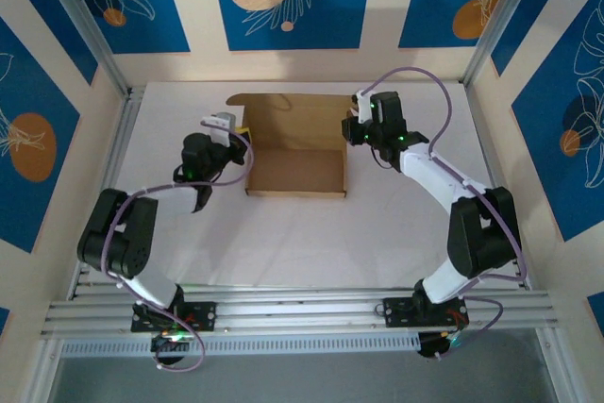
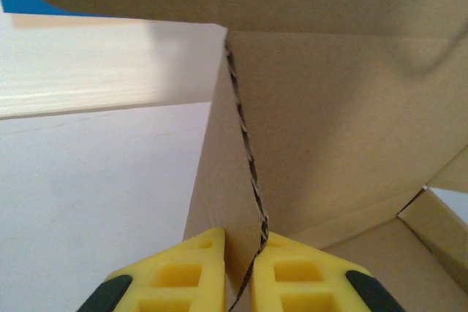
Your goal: Fold the paper box
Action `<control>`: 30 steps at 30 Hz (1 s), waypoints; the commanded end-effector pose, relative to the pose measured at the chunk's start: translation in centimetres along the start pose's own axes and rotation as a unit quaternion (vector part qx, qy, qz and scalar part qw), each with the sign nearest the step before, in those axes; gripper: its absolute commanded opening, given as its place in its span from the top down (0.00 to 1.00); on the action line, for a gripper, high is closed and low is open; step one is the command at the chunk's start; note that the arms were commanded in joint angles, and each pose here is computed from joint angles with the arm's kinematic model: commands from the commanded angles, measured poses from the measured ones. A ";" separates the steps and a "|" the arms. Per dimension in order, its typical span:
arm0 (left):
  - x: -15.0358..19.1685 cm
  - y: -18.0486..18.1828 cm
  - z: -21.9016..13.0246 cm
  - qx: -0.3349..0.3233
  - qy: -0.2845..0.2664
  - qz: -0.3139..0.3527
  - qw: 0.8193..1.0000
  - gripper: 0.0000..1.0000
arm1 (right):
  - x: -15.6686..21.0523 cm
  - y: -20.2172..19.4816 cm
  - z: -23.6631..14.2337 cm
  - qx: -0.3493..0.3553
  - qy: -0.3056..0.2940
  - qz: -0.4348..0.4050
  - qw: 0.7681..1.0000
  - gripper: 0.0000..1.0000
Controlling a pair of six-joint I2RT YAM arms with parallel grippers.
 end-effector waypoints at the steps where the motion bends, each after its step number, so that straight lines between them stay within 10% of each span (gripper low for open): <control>1: -0.2 -2.3 -0.8 0.050 -0.013 -0.019 0.998 0.87 | 0.3 1.7 -0.7 -0.037 -0.002 0.101 0.994 0.70; 30: 4.8 -4.7 -5.5 0.004 -0.029 -0.031 0.999 0.82 | 7.7 8.1 -3.2 -0.028 -0.112 0.170 0.979 0.68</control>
Point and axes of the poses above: each hand's point on the last joint's axis, 136 mm out from that joint toward the fingers, its own z axis out along the fingers, its own y axis along the line the jaws close on, x = y × z, the point moved 10 cm from there along -z, back along the fingers, and after that the axes turned 15 degrees about -z, right-handed, at the moved point
